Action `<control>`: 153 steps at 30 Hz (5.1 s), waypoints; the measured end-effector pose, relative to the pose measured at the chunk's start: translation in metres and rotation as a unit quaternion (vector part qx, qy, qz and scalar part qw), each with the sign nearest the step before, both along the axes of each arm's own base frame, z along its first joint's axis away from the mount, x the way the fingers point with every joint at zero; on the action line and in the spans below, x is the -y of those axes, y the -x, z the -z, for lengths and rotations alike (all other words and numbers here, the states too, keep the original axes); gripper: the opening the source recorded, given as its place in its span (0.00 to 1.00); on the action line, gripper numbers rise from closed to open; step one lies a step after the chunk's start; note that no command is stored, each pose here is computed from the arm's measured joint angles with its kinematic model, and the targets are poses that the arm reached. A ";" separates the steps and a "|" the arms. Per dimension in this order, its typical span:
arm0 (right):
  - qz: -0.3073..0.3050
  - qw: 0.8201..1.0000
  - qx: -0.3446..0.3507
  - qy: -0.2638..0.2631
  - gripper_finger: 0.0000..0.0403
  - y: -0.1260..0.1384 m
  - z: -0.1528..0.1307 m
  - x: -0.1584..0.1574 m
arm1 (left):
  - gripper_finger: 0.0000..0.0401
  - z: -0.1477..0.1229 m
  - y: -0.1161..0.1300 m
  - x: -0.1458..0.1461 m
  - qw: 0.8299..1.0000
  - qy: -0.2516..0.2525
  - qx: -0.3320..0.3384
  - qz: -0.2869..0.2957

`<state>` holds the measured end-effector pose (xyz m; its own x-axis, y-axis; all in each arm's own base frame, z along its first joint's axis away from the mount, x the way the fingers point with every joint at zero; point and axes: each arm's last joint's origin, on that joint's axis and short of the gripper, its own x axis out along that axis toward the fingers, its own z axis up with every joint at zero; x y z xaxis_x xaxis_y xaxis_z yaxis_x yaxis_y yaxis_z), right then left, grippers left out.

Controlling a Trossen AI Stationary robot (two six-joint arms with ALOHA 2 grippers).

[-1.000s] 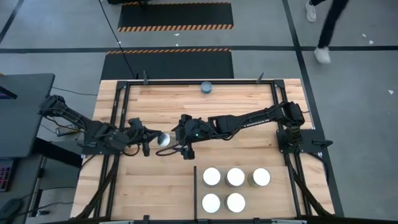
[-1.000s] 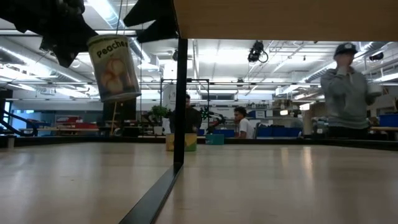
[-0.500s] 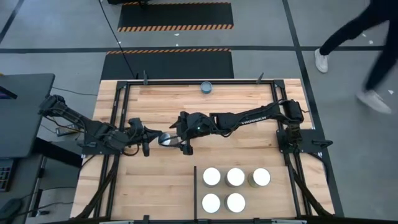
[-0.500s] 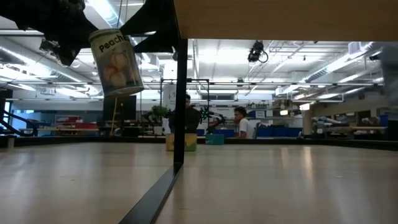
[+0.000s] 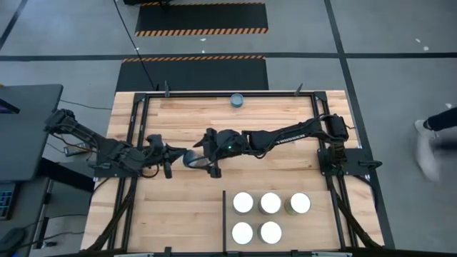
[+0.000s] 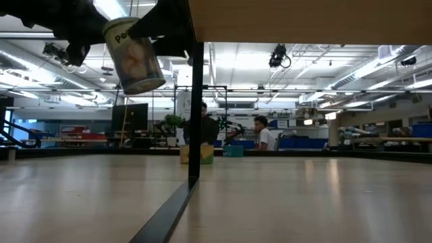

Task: Pick and place cans onto a shelf
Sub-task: Put the canned carrots aligned with the other canned carrots on the shelf

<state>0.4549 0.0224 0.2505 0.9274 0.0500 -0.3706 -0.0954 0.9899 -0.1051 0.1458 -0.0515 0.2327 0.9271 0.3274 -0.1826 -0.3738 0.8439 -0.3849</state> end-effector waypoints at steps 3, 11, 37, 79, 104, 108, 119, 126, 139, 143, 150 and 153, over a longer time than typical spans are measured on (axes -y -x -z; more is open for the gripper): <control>-0.014 1.000 0.007 0.002 0.99 0.000 -0.001 -0.001 | 0.00 -0.001 -0.005 0.002 1.000 -0.006 0.011 -0.001; -0.031 0.999 0.004 -0.012 0.97 0.000 -0.001 -0.002 | 0.00 -0.003 -0.024 0.004 0.999 -0.017 0.041 0.002; -0.022 0.999 0.029 -0.024 0.78 0.013 -0.029 -0.021 | 0.40 -0.019 -0.017 0.001 0.992 -0.040 0.080 0.089; -0.017 0.994 0.070 -0.083 0.78 0.317 -0.124 -0.285 | 0.64 -0.025 -0.008 -0.002 0.987 -0.078 0.086 0.115; 0.117 0.986 0.084 -0.080 0.79 0.332 -0.025 -0.327 | 0.64 -0.025 -0.008 -0.002 0.987 -0.078 0.085 0.115; 0.144 0.982 0.077 -0.099 0.79 0.336 -0.008 -0.315 | 0.64 -0.025 -0.008 -0.002 0.987 -0.078 0.085 0.115; 0.155 0.978 0.111 -0.089 0.79 0.339 0.018 -0.305 | 0.64 -0.025 -0.008 -0.002 0.987 -0.078 0.085 0.115; 0.160 0.975 0.114 -0.103 0.82 0.339 0.024 -0.303 | 0.64 -0.025 -0.008 -0.002 0.987 -0.078 0.085 0.115; 0.136 0.987 0.065 -0.059 0.98 0.332 0.014 -0.309 | 0.64 -0.025 -0.008 -0.002 0.987 -0.078 0.086 0.115; 0.121 0.990 0.058 -0.040 0.98 0.330 0.000 -0.314 | 0.64 -0.025 -0.008 -0.002 0.987 -0.078 0.086 0.115; 0.106 0.992 0.062 -0.007 0.98 0.326 -0.017 -0.319 | 0.64 -0.025 -0.008 -0.002 0.987 -0.078 0.086 0.115; 0.092 0.994 0.054 0.019 0.98 0.326 -0.021 -0.321 | 0.64 -0.025 -0.008 -0.002 0.987 -0.078 0.085 0.115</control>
